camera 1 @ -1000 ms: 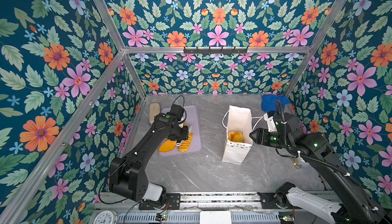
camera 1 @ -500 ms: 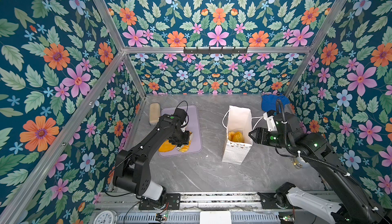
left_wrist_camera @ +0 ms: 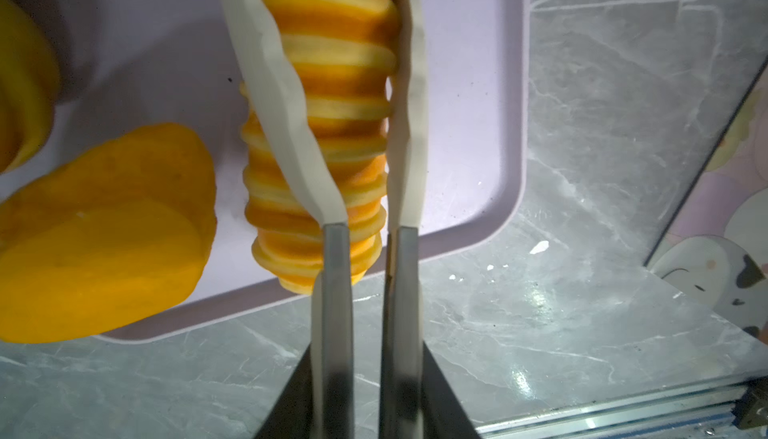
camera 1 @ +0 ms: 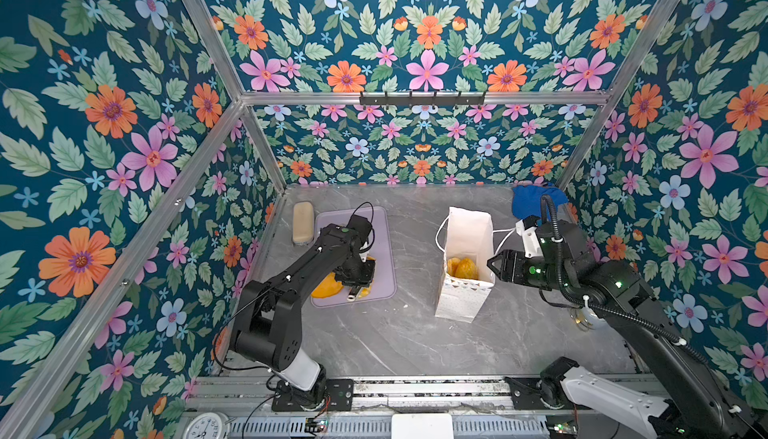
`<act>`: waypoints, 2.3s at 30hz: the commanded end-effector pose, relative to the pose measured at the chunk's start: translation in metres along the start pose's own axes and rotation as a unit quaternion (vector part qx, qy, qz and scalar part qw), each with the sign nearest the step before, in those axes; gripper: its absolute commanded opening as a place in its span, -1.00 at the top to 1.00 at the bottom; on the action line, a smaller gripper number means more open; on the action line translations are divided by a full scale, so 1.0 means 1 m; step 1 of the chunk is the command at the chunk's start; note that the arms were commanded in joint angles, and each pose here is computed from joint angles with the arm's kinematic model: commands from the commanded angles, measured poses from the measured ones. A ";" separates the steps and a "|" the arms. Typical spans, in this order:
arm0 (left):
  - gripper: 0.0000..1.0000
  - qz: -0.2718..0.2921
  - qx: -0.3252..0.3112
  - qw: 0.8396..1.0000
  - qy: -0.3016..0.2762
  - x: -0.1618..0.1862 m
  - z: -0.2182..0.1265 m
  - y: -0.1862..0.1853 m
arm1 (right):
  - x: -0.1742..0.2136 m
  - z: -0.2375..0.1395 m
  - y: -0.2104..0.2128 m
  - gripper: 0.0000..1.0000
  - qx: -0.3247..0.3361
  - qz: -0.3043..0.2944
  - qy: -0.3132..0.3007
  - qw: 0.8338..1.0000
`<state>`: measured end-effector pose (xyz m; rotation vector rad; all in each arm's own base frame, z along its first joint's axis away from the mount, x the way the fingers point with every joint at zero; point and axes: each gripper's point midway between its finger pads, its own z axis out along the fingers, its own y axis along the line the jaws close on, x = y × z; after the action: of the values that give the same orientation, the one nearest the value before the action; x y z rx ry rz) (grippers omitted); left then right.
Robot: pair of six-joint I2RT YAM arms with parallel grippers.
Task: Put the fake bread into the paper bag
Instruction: 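Pinch the ridged roll on the tray with the tongs, then lift the ridged roll and carry it over the paper bag with the left gripper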
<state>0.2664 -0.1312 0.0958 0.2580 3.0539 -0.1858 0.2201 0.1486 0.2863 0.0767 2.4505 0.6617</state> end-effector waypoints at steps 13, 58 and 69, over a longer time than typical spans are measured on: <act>0.57 0.003 0.020 0.997 -0.074 -0.015 -0.059 -0.010 | -0.003 -0.001 0.002 -0.34 -0.002 0.005 -0.004 1.000; 0.60 0.187 0.227 0.838 -0.460 -0.038 -0.309 -0.142 | -0.005 0.006 0.000 -0.33 0.011 0.010 0.003 1.000; 0.59 0.212 0.344 0.783 -0.473 -0.016 -0.353 -0.181 | -0.003 0.007 -0.002 -0.33 0.016 0.010 0.006 1.000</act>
<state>0.2388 -0.2558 0.4388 0.6162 1.8729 -0.9290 0.2267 0.1516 0.2836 0.0872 2.4723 0.6471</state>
